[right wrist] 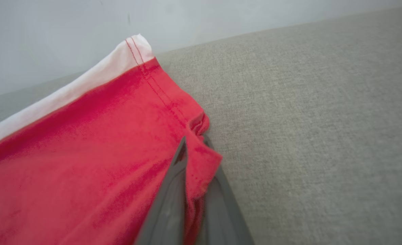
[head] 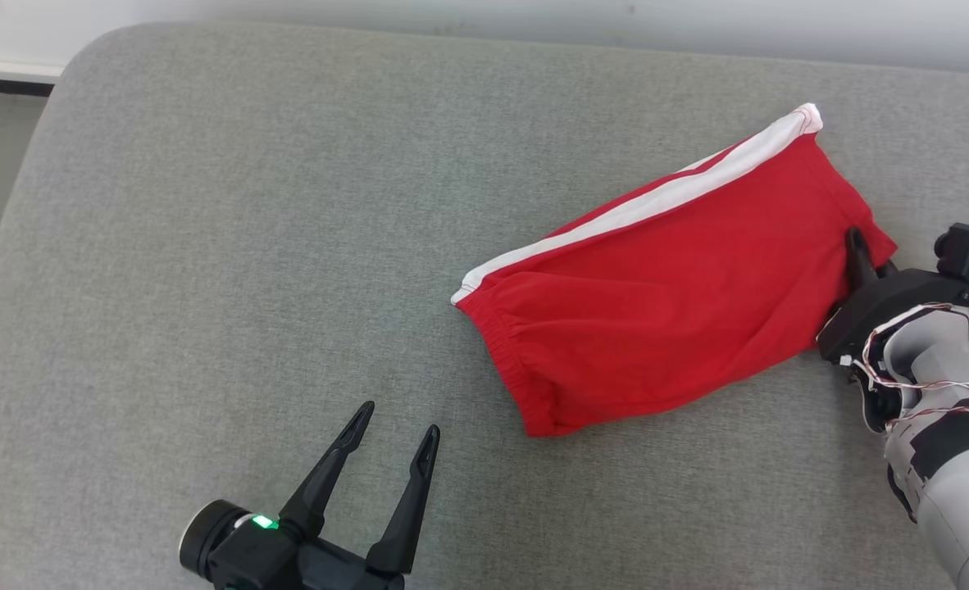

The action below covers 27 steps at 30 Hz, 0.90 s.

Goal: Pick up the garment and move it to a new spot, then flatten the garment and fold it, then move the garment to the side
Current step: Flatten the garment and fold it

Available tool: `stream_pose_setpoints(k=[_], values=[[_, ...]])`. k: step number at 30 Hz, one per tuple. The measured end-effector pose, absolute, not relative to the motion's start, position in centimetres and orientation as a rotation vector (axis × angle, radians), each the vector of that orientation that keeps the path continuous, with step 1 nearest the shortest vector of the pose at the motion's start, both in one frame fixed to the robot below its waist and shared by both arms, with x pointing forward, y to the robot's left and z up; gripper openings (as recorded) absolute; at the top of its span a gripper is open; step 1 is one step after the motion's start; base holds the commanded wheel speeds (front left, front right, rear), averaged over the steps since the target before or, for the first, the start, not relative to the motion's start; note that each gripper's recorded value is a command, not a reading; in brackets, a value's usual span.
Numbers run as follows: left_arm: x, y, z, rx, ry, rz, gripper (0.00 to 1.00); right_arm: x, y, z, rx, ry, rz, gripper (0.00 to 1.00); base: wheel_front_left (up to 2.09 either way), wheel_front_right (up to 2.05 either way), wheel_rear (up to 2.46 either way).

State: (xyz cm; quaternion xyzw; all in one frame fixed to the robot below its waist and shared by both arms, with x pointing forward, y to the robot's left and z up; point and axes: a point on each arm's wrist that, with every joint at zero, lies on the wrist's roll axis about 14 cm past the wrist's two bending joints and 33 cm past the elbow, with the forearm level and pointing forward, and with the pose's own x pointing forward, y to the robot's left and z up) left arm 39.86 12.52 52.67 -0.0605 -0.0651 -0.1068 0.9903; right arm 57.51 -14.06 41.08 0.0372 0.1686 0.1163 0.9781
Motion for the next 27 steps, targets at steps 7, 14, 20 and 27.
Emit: stream_pose_setpoints(k=[7,14,20,27], values=[[40.0,11.8,53.1,-0.121,-0.146,-0.234,1.00,57.4,-16.1,43.0,0.151,0.275,0.177,0.00,0.00,0.00,0.00],[39.7,10.7,54.0,-0.140,-0.174,-0.260,1.00,54.3,-19.8,43.6,0.190,0.230,0.097,0.00,0.00,0.00,0.00],[39.3,9.4,54.8,-0.158,-0.193,-0.288,1.00,50.9,-22.5,44.2,0.186,0.191,0.044,0.00,0.00,0.00,0.00],[38.8,7.9,55.7,-0.177,-0.216,-0.328,1.00,48.6,-24.3,45.9,0.163,0.138,0.010,0.00,0.00,0.00,0.00]])
